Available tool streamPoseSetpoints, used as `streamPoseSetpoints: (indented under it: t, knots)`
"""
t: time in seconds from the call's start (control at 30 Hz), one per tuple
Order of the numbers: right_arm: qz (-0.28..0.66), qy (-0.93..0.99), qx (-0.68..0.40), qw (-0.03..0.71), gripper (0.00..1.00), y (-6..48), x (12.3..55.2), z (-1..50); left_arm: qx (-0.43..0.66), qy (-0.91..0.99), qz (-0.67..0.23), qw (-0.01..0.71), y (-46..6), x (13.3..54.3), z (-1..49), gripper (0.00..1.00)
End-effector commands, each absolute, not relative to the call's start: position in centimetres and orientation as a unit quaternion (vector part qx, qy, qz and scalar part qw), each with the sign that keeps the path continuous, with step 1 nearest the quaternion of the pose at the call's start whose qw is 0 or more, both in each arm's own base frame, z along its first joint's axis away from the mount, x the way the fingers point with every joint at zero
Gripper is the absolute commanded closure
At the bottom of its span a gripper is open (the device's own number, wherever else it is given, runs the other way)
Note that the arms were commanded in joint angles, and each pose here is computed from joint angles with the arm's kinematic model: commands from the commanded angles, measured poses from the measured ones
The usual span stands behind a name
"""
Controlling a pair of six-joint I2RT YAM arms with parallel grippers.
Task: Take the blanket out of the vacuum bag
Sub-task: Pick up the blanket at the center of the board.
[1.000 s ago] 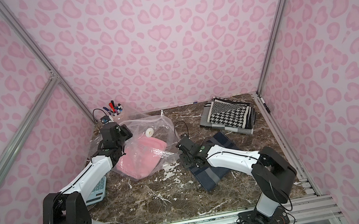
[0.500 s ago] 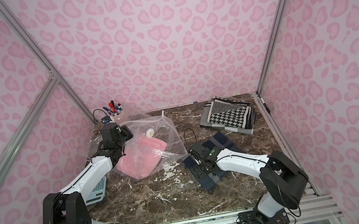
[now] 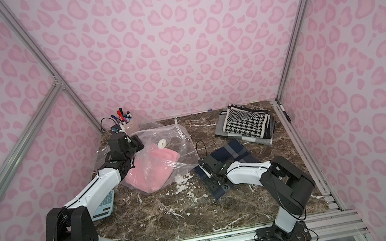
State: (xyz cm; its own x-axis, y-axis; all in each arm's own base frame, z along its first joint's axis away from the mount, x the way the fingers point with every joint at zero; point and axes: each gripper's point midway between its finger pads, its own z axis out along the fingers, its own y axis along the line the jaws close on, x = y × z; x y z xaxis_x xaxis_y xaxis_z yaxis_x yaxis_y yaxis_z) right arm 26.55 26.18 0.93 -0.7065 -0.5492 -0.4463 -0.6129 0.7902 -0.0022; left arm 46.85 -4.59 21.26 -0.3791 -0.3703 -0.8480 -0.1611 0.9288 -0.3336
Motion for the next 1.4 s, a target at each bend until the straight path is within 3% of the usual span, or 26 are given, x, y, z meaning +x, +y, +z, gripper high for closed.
streamPoseSetpoints:
  t: [0.0, 0.07, 0.17, 0.2, 0.3, 0.63, 0.97, 1.37]
  knots:
    - [0.085, 0.930, -0.330, 0.135, 0.23, 25.5, 23.4, -2.6, -0.153, 0.818, -0.110, 0.544, -5.0, 47.3, 22.1, 0.96]
    - [0.085, 0.933, -0.328, 0.122, 0.29, 25.5, 23.2, -3.3, -0.152, 0.818, -0.110, 0.544, -5.0, 47.4, 22.1, 0.96]
    - [0.051, 0.941, -0.320, 0.095, 0.50, 24.6, 23.1, -4.8, -0.151, 0.819, -0.112, 0.542, -5.1, 47.5, 21.9, 0.96]
    - [0.034, 0.945, -0.314, 0.087, 0.68, 24.2, 23.2, -5.2, -0.150, 0.819, -0.112, 0.542, -5.2, 47.5, 21.9, 0.96]
    - [0.016, 0.951, -0.302, 0.064, 1.00, 23.4, 22.8, -6.0, -0.150, 0.819, -0.108, 0.542, -5.1, 47.5, 21.9, 0.96]
    - [0.107, 0.962, -0.248, 0.026, 1.00, 24.2, 18.8, -3.7, -0.147, 0.817, -0.104, 0.547, -4.9, 47.5, 22.5, 0.96]
    - [0.309, 0.914, -0.263, 0.025, 1.00, 30.0, 14.2, 6.1, -0.143, 0.818, -0.114, 0.545, -5.3, 47.2, 22.4, 0.96]
    - [0.404, 0.868, -0.268, 0.107, 1.00, 31.5, 15.9, 16.5, -0.142, 0.813, -0.106, 0.554, -4.9, 46.6, 23.6, 0.96]
